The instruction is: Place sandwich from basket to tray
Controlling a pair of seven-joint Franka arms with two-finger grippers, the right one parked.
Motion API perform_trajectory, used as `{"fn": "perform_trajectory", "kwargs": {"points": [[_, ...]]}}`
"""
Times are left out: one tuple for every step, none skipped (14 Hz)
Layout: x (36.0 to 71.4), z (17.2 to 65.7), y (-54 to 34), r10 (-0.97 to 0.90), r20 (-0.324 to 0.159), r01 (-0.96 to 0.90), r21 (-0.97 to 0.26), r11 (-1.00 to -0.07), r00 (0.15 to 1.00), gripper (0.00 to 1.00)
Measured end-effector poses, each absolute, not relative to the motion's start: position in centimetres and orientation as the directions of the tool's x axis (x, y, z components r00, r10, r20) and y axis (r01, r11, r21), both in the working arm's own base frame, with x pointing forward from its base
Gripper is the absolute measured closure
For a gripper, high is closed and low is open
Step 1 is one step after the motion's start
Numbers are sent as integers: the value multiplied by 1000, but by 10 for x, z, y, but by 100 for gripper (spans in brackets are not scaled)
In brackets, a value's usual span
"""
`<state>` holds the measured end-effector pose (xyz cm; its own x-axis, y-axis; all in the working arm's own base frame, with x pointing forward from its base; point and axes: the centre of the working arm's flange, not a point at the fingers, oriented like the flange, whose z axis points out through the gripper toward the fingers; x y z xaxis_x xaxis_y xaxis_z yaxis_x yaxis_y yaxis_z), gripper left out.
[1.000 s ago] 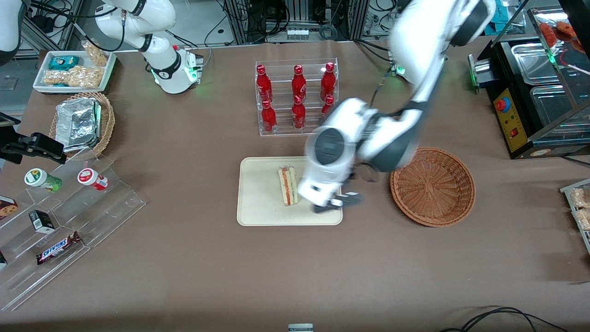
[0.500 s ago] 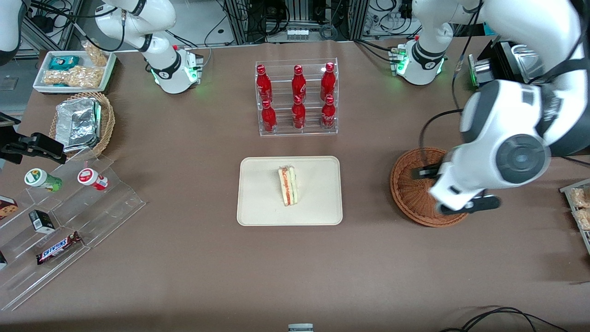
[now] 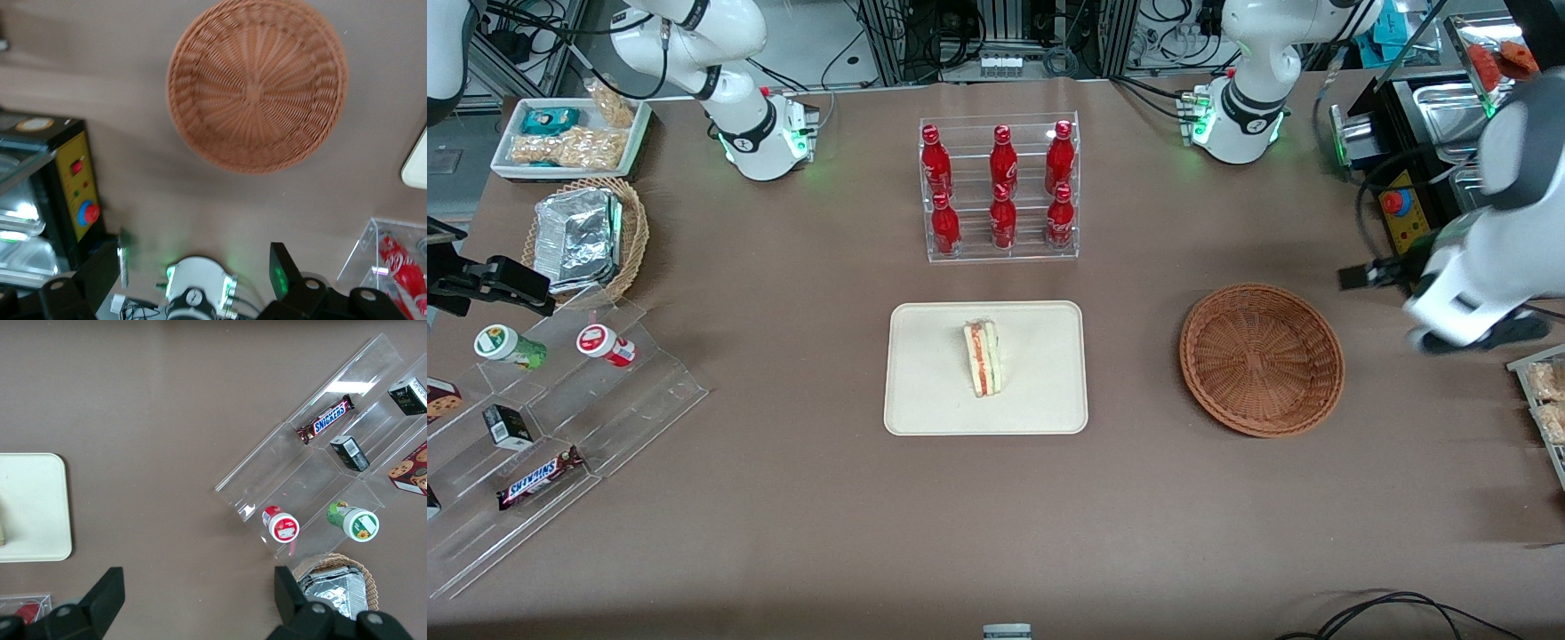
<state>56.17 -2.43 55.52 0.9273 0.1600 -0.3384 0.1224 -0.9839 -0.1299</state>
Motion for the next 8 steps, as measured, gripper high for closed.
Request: {"fn": "perform_trajectory", "kwargs": {"points": [[548, 568, -25, 158, -335, 120, -132, -984, 929, 0], [538, 576, -28, 151, -328, 113, -133, -985, 933, 0], [531, 584, -32, 144, -317, 107, -131, -986, 937, 0], [528, 592, -35, 139, -304, 106, -120, -987, 943, 0], [526, 599, -35, 135, -295, 111, -98, -989, 946, 0], [527, 602, -35, 131, -293, 112, -80, -990, 947, 0], [527, 602, -35, 128, -295, 111, -73, -991, 947, 0], [526, 602, -37, 124, -296, 108, -70, -992, 947, 0]]}}
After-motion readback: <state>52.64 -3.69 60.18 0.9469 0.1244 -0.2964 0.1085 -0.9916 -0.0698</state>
